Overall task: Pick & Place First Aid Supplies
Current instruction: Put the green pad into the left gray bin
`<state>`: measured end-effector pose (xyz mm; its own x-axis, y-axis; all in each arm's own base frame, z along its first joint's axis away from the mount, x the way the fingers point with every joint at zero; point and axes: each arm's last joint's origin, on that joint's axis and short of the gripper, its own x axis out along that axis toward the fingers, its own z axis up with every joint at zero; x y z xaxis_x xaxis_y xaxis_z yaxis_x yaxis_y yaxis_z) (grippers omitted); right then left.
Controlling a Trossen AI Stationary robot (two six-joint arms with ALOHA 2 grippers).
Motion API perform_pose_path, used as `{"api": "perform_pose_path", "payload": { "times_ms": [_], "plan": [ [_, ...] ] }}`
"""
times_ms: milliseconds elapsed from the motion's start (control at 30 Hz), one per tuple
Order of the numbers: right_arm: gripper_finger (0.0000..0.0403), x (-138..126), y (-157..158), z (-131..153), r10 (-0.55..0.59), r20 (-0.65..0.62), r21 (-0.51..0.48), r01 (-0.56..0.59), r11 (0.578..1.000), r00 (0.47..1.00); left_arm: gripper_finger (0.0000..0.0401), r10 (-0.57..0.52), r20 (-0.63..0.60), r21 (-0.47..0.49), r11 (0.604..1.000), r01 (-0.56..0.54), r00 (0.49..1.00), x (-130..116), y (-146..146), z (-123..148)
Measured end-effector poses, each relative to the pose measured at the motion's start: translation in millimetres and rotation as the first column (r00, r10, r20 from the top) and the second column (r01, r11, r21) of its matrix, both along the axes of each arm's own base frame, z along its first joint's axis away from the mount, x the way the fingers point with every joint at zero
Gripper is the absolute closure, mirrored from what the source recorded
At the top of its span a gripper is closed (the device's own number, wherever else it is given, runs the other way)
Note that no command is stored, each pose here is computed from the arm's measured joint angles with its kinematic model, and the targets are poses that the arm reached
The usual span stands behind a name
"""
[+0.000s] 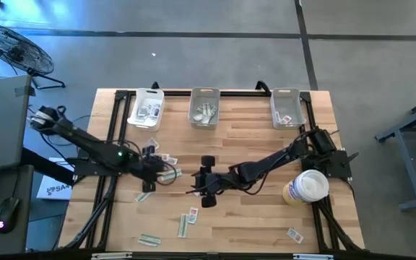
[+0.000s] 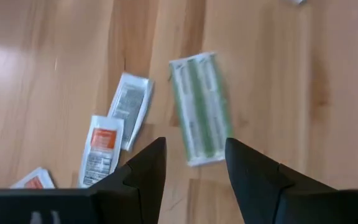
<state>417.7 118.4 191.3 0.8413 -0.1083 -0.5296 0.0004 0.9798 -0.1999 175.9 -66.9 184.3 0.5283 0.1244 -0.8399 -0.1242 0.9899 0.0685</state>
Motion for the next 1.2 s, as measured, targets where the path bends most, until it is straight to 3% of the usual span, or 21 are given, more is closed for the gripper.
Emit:
{"api": "perform_pose_path", "payload": {
  "times_ms": [267, 533, 700, 867, 1000, 1200],
  "plan": [
    [0.0233, 0.0, -0.3, 0.0, -0.006, 0.001, 0.001, 0.006, 1.0, 1.0, 0.024, 0.021, -0.03, 0.021, 1.0, -0.021, 0.999, 20.8, -11.8, -26.8],
    [0.0234, -0.4, -0.3, -0.6, -0.021, -0.003, 0.022, 0.021, 1.0, 1.0, 0.024, -0.004, 0.081, 0.064, 0.998, -0.001, 0.997, 47.1, -21.4, -45.3],
    [0.0234, -0.4, -0.5, -0.6, -0.027, -0.003, 0.021, 0.027, 0.999, 1.0, 0.024, 0.036, 0.055, 0.121, 0.992, -0.042, 0.998, 50.4, -21.6, -59.1],
    [0.0234, -0.4, -0.5, -0.5, -0.026, -0.002, 0.022, 0.026, 0.999, 1.0, 0.0244, 0.09, 0.054, 0.112, 0.989, -0.095, 0.995, 50.6, -21.3, -63.0],
    [0.0234, -0.4, -0.6, -0.5, -0.028, -0.002, 0.02, 0.028, 0.999, 1.0, 0.0277, 0.112, 0.053, 0.081, 0.99, -0.116, 0.992, 50.5, -21.7, -63.5],
    [0.0234, -0.4, -0.6, -0.6, -0.028, -0.002, 0.02, 0.028, 0.999, 1.0, 0.0368, 0.151, 0.055, 0.053, 0.987, -0.154, 0.987, 50.1, -21.5, -64.5]
  ]
}}
